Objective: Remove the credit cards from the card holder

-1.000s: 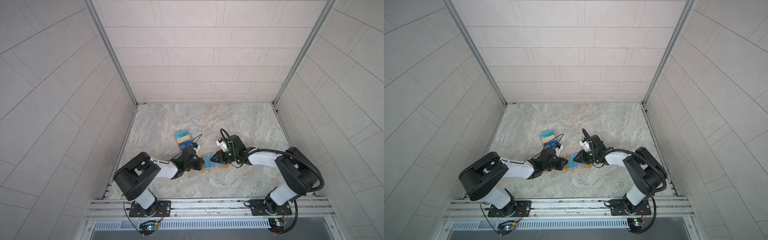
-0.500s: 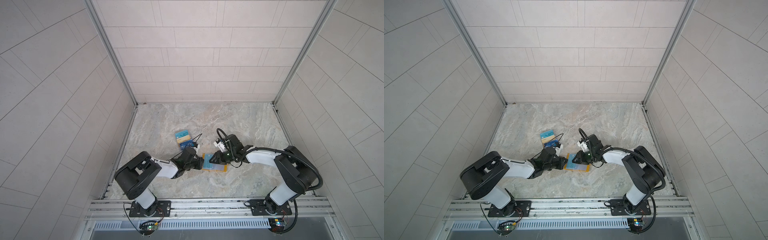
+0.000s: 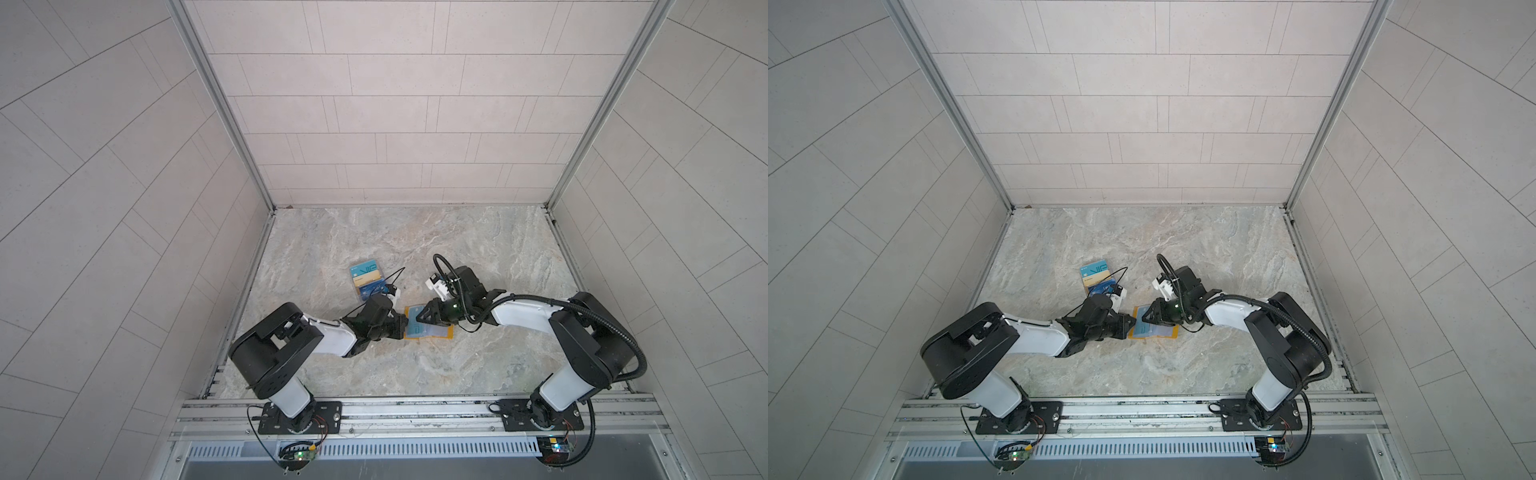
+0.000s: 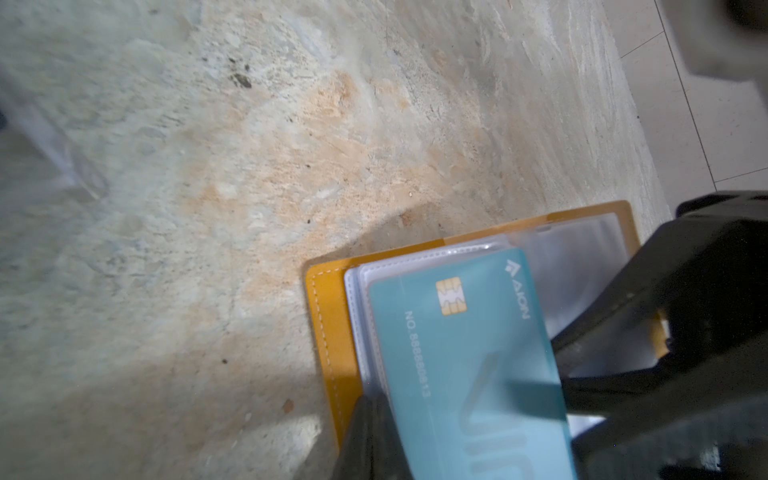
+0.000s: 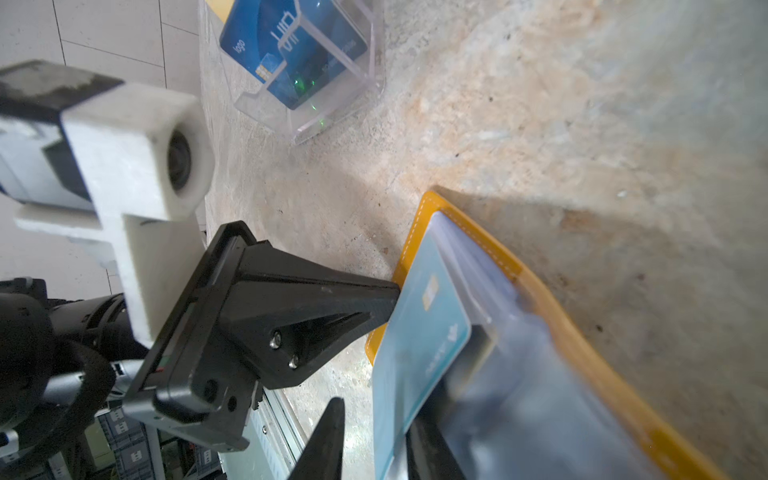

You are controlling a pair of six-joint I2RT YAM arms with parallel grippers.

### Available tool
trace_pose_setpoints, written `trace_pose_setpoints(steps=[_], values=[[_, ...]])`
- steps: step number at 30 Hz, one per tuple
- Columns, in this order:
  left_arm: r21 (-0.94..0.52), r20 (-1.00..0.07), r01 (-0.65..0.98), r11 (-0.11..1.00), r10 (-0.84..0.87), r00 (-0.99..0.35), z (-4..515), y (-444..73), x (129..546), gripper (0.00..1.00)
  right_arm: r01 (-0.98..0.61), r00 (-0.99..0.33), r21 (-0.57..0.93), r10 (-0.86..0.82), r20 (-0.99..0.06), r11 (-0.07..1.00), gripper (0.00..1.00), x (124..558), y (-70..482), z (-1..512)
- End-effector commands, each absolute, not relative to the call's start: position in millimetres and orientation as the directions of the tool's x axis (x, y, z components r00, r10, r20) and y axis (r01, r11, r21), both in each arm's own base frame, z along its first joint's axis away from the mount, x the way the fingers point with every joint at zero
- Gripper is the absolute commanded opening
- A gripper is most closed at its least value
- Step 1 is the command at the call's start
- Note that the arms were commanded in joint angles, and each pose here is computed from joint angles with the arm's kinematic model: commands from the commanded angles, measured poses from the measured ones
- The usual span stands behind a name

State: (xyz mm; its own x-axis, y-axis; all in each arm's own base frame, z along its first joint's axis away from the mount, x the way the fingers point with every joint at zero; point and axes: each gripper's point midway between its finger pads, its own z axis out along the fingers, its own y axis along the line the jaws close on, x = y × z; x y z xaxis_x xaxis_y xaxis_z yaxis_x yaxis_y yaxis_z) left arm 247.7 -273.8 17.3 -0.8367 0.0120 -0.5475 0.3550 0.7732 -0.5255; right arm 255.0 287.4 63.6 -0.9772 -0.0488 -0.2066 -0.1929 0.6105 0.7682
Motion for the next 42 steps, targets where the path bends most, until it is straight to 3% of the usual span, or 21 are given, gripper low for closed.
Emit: trace_pose_setpoints(steps=[1, 17, 42], values=[[-0.469, -0.444, 0.316, 0.825, 0.089, -0.892, -19.8, -254.1, 221.5, 0.00, -0.216, -0.973, 0.786, -0.060, -0.223, 0.579, 0.28, 259.6, 302.8, 68.9], [-0.462, -0.447, 0.303, 0.834, 0.076, -0.891, -21.3, -250.3, 221.9, 0.00, -0.197, -0.978, 0.821, -0.044, -0.205, 0.536, 0.27, 259.1, 311.3, 64.4], [-0.442, -0.446, 0.300, 0.845, 0.082, -0.891, -19.6, -249.8, 225.2, 0.00, -0.185, -0.974, 0.855, 0.026, -0.226, 0.485, 0.24, 262.4, 279.8, 86.9]])
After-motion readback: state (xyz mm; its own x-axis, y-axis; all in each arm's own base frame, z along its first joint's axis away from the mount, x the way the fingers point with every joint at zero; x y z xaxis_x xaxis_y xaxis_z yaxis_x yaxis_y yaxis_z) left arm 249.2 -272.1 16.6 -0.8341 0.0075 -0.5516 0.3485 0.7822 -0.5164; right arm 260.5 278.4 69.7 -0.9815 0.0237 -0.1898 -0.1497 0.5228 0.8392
